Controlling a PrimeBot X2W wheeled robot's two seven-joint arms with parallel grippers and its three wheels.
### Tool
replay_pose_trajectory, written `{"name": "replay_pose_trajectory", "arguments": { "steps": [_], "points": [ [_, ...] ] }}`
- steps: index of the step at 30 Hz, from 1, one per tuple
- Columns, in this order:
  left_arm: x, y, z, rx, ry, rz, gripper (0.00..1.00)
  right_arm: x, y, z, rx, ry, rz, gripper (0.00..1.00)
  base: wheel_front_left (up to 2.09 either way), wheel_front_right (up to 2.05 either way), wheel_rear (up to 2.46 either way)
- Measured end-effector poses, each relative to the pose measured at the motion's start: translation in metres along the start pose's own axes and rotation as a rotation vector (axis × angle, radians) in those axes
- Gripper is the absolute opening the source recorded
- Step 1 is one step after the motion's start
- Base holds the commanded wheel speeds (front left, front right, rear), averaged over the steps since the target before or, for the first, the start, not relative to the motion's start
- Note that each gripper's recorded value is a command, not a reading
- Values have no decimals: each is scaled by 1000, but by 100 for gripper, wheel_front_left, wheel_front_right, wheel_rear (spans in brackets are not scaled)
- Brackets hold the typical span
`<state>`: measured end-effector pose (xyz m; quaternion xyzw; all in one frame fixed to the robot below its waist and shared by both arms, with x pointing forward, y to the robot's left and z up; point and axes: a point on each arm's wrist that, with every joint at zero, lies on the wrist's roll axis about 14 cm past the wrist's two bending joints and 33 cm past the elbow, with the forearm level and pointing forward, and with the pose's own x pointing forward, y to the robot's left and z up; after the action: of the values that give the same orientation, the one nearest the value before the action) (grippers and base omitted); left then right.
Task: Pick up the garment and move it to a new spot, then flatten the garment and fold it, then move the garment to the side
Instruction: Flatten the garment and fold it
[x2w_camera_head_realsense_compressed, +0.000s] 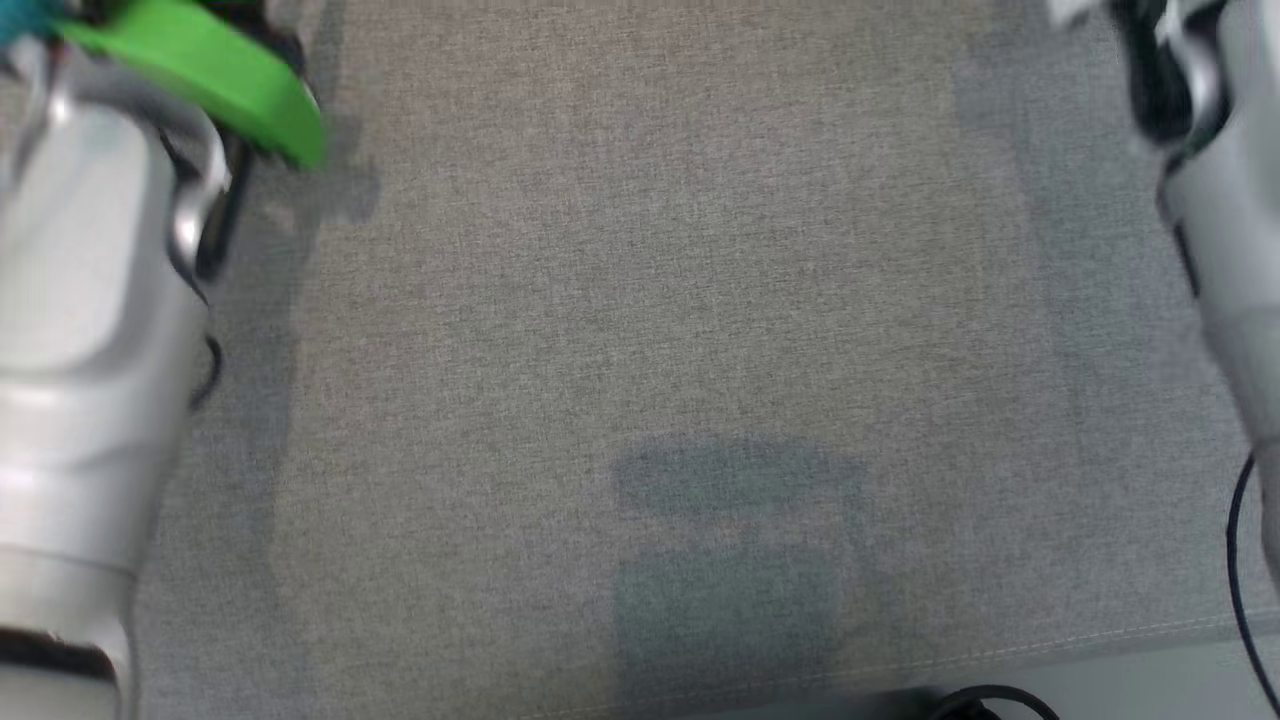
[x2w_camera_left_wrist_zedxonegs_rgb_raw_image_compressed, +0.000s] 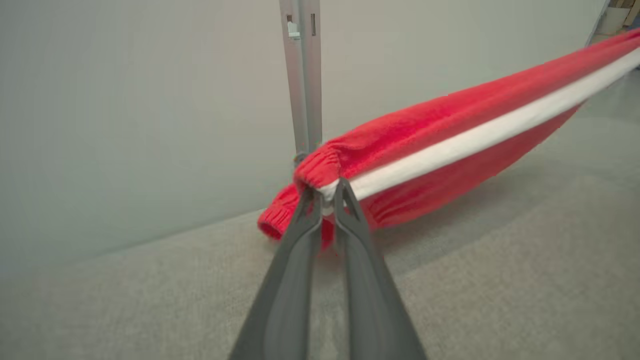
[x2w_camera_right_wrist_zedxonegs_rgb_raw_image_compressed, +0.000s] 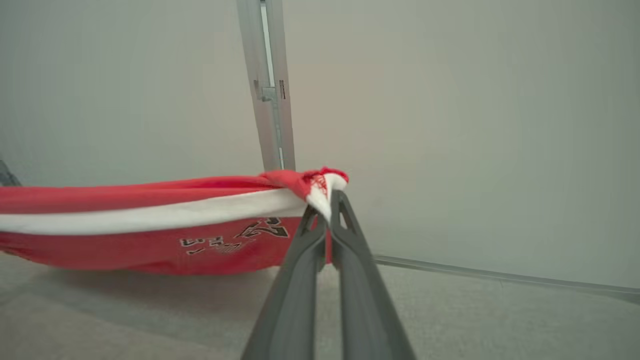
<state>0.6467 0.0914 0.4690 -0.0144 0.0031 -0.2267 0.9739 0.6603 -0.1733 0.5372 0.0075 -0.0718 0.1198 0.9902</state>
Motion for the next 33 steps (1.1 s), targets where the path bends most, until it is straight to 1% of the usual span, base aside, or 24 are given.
{"name": "replay_pose_trajectory", "arguments": {
  "steps": [2,4,5,7,10,14,16,19,23,28,31,32,33],
  "points": [
    [-25,-18,-39,-59,85,-7,0,-34,9,-36,42,94,16,0,0,0,0],
    [-52,-36,-69,-103,163,-18,0,-67,9,-57,77,160,7,0,0,0,0],
    [-62,-38,-74,-149,173,3,0,-81,5,-63,90,183,-7,0,0,0,0],
    [-78,-48,-79,-175,191,6,0,-111,0,-75,124,234,-40,0,0,0,0],
    [-107,-62,-89,-244,224,34,0,-152,2,-88,173,293,-79,0,0,0,0],
    [-140,-80,-94,-260,259,33,0,-198,11,-96,238,349,-113,0,0,0,0],
    [-159,-88,-97,-275,281,41,0,-224,20,-103,250,394,-110,0,0,0,0],
    [-190,-98,-103,-298,314,65,0,-255,30,-106,265,434,-110,0,0,0,0],
    [-234,-108,-109,-302,350,98,0,-299,49,-112,249,501,-74,0,0,0,0],
    [-284,-125,-112,-311,379,124,0,-341,62,-110,266,524,-76,0,0,0,0],
    [-299,-129,-106,-316,360,135,0,-353,63,-102,271,504,-83,0,0,0,0],
    [-300,-130,-101,-303,344,129,0,-350,60,-95,274,472,-91,0,0,0,0],
    [-298,-129,-92,-286,314,123,4,-343,55,-84,278,430,-101,0,0,0,0]
  ]
}}
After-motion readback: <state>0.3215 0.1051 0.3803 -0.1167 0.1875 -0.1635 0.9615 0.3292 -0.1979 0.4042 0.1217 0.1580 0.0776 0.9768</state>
